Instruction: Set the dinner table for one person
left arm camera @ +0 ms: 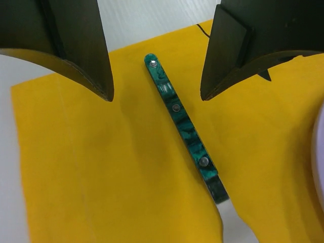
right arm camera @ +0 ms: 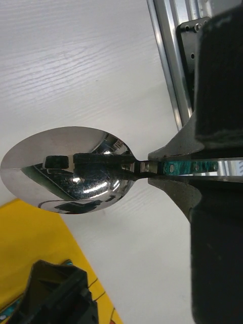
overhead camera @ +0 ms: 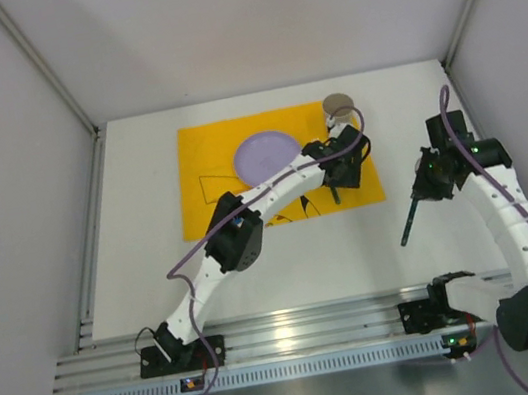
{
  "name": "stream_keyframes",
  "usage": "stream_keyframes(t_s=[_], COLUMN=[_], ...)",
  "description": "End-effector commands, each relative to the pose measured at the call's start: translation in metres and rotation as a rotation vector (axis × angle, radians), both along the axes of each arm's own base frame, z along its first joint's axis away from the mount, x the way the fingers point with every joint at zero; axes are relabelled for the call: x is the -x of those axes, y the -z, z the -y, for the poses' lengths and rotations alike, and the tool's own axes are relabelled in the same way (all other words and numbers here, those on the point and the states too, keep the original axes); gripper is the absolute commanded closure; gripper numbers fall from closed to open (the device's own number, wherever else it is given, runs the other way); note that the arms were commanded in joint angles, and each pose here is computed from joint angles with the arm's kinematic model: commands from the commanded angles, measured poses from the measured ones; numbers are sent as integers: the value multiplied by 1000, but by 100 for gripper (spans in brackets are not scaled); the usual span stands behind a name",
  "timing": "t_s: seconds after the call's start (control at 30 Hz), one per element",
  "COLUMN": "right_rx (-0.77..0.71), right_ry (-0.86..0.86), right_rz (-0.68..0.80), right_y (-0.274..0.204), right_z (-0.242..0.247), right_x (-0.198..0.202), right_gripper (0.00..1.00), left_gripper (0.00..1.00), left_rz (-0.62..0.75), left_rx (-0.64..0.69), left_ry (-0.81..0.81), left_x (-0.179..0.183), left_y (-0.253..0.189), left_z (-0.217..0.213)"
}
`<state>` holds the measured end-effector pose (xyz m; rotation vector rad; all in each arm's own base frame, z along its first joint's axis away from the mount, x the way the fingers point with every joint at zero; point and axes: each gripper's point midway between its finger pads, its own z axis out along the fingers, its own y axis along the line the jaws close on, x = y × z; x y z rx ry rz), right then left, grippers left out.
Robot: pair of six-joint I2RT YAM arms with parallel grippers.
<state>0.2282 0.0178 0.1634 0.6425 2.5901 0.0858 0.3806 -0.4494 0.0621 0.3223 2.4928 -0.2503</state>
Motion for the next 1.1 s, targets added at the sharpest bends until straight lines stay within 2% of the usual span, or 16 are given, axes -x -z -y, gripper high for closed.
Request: stream_keyframes(t_s=[0.0,0.17,0.33,0.4,0.5,0.57,0.67,0.73,0.77,1.07], right_rx=[-4,23,55,84,117,121,127,127,129,132], right_ry=[-77,-145,-199,-214,-230,-241,-251,-258,-261,-271], right_rz=[-23,9,27,26,27,31,32,27,29,13], right_y=[-2,-9,-17,-19,-21,-23,-23,-23,-22,-17], right_z=[-12,-20,-23,-21,-19,-21,-22,-24,-24,-25], right_x=[24,32,34,36,38,37,35,34,32,31], right_gripper=[100,100,100,100,100,100,100,100,100,100], left_gripper=[26,27,32,42,52,53,60,72,75,76], left_rz=[72,41,16,14,7,5,2,-3,-4,-1], left_rx=[-107,-149,-112,-87,-53,-35,-20,-19,-18,-7], left_ry=[-151,-181,-175,-172,-181,-186,-187,-182,-181,-181], left_x=[-19,-12,-9,-10,-10,-8,-8,-7,-7,0], left_y=[-2,28,42,43,40,37,35,36,35,14], left_z=[-34,-45,-37,-31,-25,-23,-20,-20,-20,-27])
